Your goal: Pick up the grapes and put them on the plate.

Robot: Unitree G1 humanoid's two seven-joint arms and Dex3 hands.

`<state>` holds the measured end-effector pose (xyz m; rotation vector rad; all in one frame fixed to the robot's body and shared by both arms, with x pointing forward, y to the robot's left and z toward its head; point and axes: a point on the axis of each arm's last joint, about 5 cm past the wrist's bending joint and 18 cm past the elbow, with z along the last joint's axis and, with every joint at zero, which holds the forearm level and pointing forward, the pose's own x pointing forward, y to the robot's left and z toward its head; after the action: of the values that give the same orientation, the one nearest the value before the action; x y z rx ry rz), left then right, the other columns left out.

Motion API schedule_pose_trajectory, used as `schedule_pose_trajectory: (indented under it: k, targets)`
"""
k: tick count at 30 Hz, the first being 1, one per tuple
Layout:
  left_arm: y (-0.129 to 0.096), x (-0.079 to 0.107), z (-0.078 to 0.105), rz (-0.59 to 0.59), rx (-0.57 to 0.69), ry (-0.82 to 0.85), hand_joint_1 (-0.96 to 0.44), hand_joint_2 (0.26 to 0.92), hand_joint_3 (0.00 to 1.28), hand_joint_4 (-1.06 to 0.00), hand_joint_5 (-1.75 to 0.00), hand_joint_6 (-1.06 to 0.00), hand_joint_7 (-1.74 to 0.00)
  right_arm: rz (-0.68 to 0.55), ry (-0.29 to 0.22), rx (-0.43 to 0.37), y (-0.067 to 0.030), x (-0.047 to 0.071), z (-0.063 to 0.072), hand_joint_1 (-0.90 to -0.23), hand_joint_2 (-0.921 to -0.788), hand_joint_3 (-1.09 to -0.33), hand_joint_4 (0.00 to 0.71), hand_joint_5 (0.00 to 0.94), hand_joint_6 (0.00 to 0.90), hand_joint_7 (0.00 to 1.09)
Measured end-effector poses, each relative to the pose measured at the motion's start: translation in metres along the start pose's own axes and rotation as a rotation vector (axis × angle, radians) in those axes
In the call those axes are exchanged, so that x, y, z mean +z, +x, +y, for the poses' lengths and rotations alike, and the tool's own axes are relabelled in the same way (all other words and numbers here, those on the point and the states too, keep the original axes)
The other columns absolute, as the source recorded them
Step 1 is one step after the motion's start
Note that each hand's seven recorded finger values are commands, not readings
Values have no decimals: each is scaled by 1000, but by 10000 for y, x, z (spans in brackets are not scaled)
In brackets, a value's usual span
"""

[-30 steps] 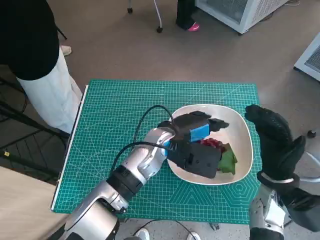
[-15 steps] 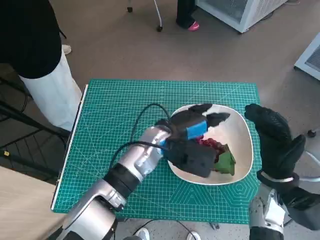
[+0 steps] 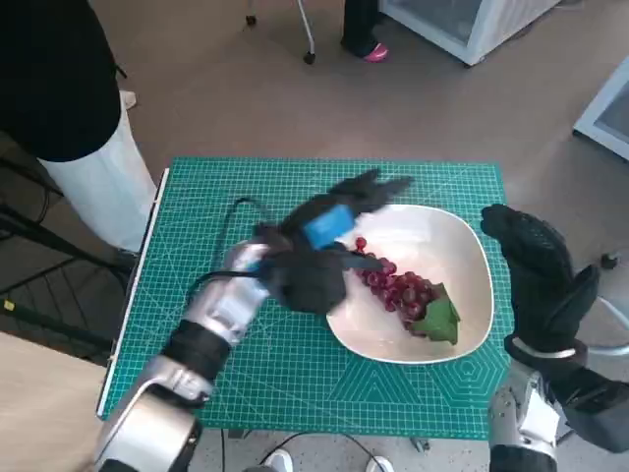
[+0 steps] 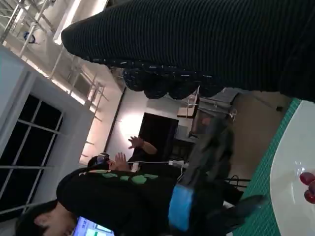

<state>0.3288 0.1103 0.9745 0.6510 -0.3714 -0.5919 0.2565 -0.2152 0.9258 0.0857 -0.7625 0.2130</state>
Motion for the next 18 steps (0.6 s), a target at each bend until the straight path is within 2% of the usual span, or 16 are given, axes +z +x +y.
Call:
schedule_pose_trajectory:
  k: [9,18]
  targets:
    - [-292,-221,57,-72,152,-258,-658,921,564,-29,-2,-177,-6,-7,5,8,37,-20,38,-444,-921,-538,622,0,563,0]
    - [-513,-347,54,-133,220,-380,-671,921,618,-25,0,-165,0,-7,8,9,43,-34,55,-443,-921,-538,622,1,560,1]
